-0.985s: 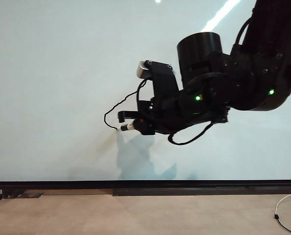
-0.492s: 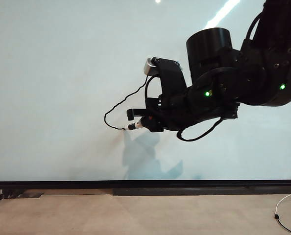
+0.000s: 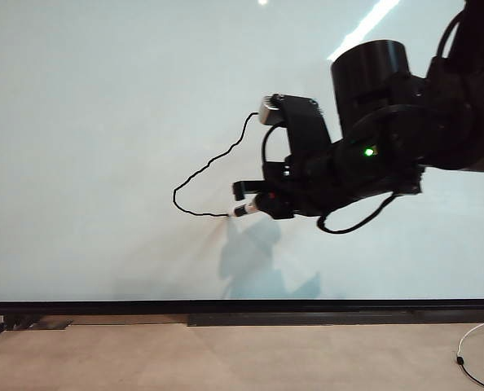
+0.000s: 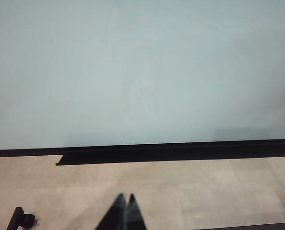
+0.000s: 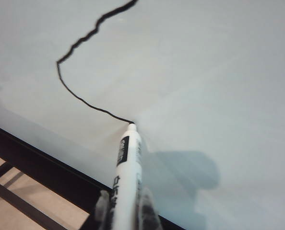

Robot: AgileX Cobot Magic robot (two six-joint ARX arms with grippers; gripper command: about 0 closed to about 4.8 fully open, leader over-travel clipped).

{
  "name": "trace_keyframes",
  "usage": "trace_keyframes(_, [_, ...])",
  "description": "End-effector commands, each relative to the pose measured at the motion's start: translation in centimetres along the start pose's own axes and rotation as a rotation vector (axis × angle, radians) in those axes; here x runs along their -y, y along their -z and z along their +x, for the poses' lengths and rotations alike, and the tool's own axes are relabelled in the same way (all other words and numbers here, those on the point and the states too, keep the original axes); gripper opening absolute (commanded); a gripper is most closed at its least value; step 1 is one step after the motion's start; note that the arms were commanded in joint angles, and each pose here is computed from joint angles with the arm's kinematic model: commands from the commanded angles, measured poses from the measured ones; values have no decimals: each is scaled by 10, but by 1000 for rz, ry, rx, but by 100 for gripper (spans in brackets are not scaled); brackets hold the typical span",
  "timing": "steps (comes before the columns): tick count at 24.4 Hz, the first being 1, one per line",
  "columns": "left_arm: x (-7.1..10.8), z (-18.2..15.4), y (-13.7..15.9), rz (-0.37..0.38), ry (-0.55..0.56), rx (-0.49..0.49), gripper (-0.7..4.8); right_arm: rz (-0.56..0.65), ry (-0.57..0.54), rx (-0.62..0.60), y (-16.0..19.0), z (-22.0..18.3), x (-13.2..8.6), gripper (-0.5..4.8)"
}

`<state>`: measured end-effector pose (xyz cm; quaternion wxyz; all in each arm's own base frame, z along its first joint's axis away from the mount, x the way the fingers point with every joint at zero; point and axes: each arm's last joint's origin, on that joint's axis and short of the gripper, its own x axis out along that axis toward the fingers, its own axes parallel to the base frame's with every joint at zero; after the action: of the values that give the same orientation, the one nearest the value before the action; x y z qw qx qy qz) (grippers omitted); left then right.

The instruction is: Pick up the pen on the shelf to the right of the whiteboard and draw a triangle.

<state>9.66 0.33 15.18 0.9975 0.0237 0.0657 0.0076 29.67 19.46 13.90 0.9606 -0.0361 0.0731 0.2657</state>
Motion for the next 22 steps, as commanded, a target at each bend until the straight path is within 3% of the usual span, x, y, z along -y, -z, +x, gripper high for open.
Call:
trace_keyframes(1, [0, 0, -2, 1, 0, 12, -5, 2, 94, 65, -6, -5, 11, -7])
trace_keyframes(22, [0, 0, -2, 1, 0, 12, -5, -8, 146, 49, -3, -9, 30, -7])
